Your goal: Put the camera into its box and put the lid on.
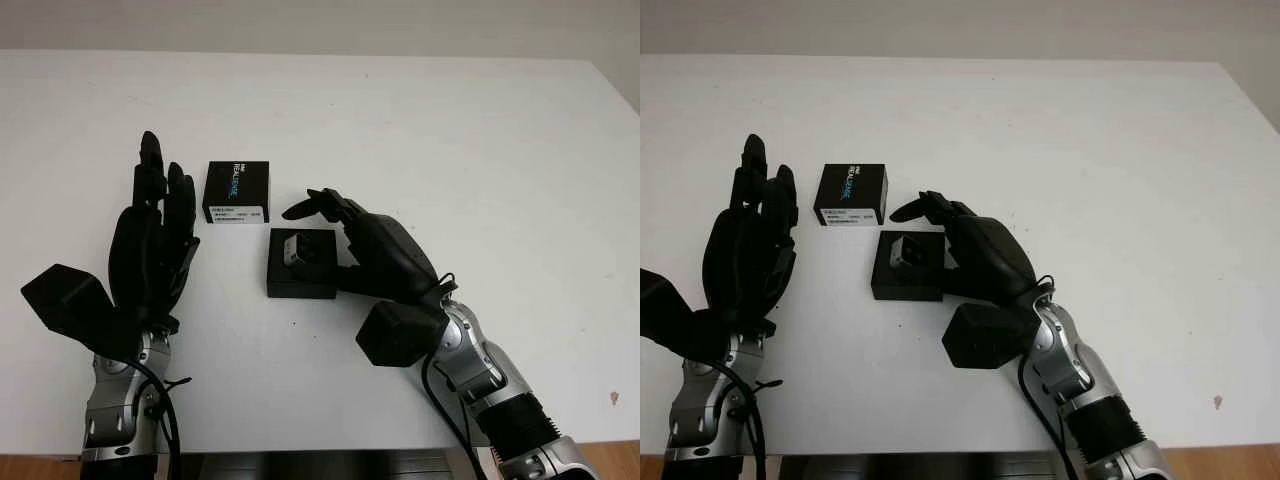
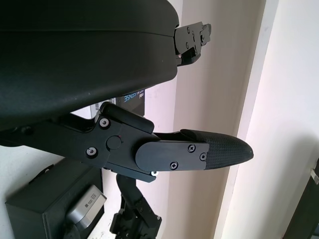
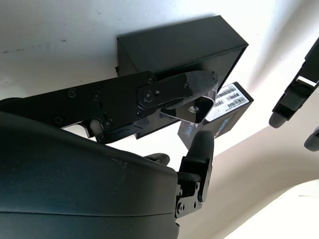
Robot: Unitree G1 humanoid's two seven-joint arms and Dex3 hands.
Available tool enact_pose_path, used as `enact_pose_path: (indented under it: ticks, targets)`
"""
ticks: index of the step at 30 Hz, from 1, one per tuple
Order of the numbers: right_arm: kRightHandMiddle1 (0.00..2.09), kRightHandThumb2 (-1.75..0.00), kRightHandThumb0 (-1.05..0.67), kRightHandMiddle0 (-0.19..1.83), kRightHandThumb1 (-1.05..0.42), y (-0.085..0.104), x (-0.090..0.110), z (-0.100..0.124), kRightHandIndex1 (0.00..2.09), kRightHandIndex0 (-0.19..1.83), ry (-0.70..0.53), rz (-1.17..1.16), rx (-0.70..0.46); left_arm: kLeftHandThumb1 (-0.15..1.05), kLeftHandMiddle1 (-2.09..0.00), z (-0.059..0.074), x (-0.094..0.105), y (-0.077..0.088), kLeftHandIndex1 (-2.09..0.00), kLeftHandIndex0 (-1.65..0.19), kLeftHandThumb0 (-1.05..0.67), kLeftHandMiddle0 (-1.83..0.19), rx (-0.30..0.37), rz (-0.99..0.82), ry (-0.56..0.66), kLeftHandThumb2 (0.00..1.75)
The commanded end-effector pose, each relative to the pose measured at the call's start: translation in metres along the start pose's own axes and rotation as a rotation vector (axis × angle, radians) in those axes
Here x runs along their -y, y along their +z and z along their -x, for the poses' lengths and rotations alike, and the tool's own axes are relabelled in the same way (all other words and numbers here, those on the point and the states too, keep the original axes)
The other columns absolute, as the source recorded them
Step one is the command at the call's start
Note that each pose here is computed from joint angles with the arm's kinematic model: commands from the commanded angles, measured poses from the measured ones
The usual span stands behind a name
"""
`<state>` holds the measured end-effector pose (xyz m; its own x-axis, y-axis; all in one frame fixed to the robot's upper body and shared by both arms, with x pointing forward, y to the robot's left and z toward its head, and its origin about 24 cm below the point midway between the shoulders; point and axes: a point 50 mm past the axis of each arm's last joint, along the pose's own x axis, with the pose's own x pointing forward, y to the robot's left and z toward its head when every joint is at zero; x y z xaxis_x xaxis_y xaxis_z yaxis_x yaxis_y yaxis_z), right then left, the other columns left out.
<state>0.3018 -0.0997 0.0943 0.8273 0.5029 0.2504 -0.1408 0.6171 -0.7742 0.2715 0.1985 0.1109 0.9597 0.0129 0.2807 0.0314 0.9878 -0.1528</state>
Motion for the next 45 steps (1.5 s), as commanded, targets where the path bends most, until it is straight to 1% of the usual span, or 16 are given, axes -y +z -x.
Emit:
enact_pose_path:
  ticks: [1,8,12,13,16,19,22,23,25,27,29,31,34,40,43,45]
  targets:
    - [1.08,-0.05,-0.46,0.06,-0.97,-0.004,0.004,0.003,0.25,0.19,0.003,0.027,-0.017,1.05,0.0,0.001,0.001,0.004,0.0,0.19,-0.75,0.19,0.016,-0.003,-0.008,0.41]
    - [1.07,-0.06,-0.51,0.05,-0.97,-0.003,0.006,0.006,0.24,0.17,0.091,0.101,-0.038,1.05,0.0,0.001,0.0,0.004,0.0,0.19,-0.75,0.19,0.016,0.003,-0.006,0.4]
    - [1.26,-0.05,-0.53,0.04,-0.98,0.0,0.009,0.008,0.27,0.19,0.139,0.142,-0.058,1.05,0.0,0.002,0.0,0.005,0.0,0.19,-0.75,0.19,0.016,0.002,-0.007,0.4]
    - [1.3,-0.05,-0.52,0.07,-0.97,0.0,0.01,0.009,0.29,0.21,0.143,0.156,-0.061,1.05,0.0,0.001,0.0,0.005,0.0,0.19,-0.75,0.19,0.018,0.0,-0.008,0.4]
    - [1.36,-0.05,-0.51,0.12,-0.96,0.002,0.011,0.01,0.33,0.26,0.136,0.21,-0.064,1.05,0.0,0.002,0.0,0.005,0.0,0.19,-0.75,0.19,0.018,0.0,-0.006,0.39]
    - [1.36,-0.05,-0.51,0.14,-0.97,0.003,0.01,0.01,0.38,0.28,0.124,0.295,-0.067,1.05,0.0,0.002,0.0,0.005,0.0,0.19,-0.75,0.19,0.019,-0.005,-0.006,0.4]
    - [1.33,-0.05,-0.47,0.21,-0.95,0.002,0.008,0.01,0.55,0.26,0.094,0.339,-0.063,1.05,0.0,0.002,-0.001,0.006,0.0,0.19,-0.75,0.19,0.018,-0.007,-0.008,0.4]
    - [1.36,-0.05,-0.44,0.24,-0.96,0.001,0.007,0.011,0.67,0.22,0.087,0.349,-0.064,1.05,0.0,0.003,-0.001,0.005,0.0,0.19,-0.75,0.19,0.018,-0.007,-0.007,0.4]
    - [1.43,-0.05,-0.4,0.29,-0.97,0.001,0.005,0.011,0.81,0.19,0.072,0.367,-0.064,1.05,0.0,0.003,-0.001,0.005,0.0,0.19,-0.75,0.19,0.018,-0.005,-0.006,0.4]
    - [1.52,-0.05,-0.35,0.3,-0.99,0.0,0.004,0.011,1.02,0.13,0.062,0.383,-0.06,1.05,0.0,0.003,-0.001,0.005,0.0,0.19,-0.75,0.19,0.017,-0.007,-0.01,0.41]
    - [1.54,-0.05,-0.33,0.29,-0.99,0.0,0.003,0.011,1.16,0.09,0.052,0.398,-0.052,1.05,0.0,0.003,-0.001,0.005,0.0,0.19,-0.75,0.19,0.017,-0.002,-0.012,0.41]
    - [1.52,-0.05,-0.33,0.29,-0.99,0.0,0.002,0.012,1.26,0.07,0.039,0.404,-0.042,1.05,0.0,0.003,-0.001,0.005,0.0,0.19,-0.75,0.19,0.016,-0.002,-0.013,0.41]
    - [1.54,-0.06,-0.33,0.28,-1.0,-0.001,0.001,0.011,1.36,0.04,0.028,0.406,-0.034,1.05,0.0,0.003,-0.001,0.004,0.0,0.19,-0.74,0.19,0.016,-0.002,-0.013,0.41]
    - [1.58,-0.05,-0.34,0.28,-1.0,-0.003,-0.001,0.012,1.41,0.01,0.027,0.384,-0.033,1.05,0.0,0.003,-0.001,0.004,0.0,0.19,-0.75,0.19,0.017,-0.004,-0.015,0.43]
    - [1.59,-0.05,-0.32,0.27,-1.0,-0.005,-0.002,0.012,1.43,0.0,0.01,0.287,-0.032,1.05,0.0,0.003,-0.001,0.004,0.0,0.19,-0.75,0.19,0.014,0.009,-0.013,0.42]
    - [1.62,-0.05,-0.31,0.26,-1.01,-0.006,-0.003,0.012,1.4,0.0,-0.001,0.212,-0.041,1.05,0.0,0.003,0.0,0.004,0.0,0.19,-0.75,0.19,0.014,0.005,-0.013,0.41]
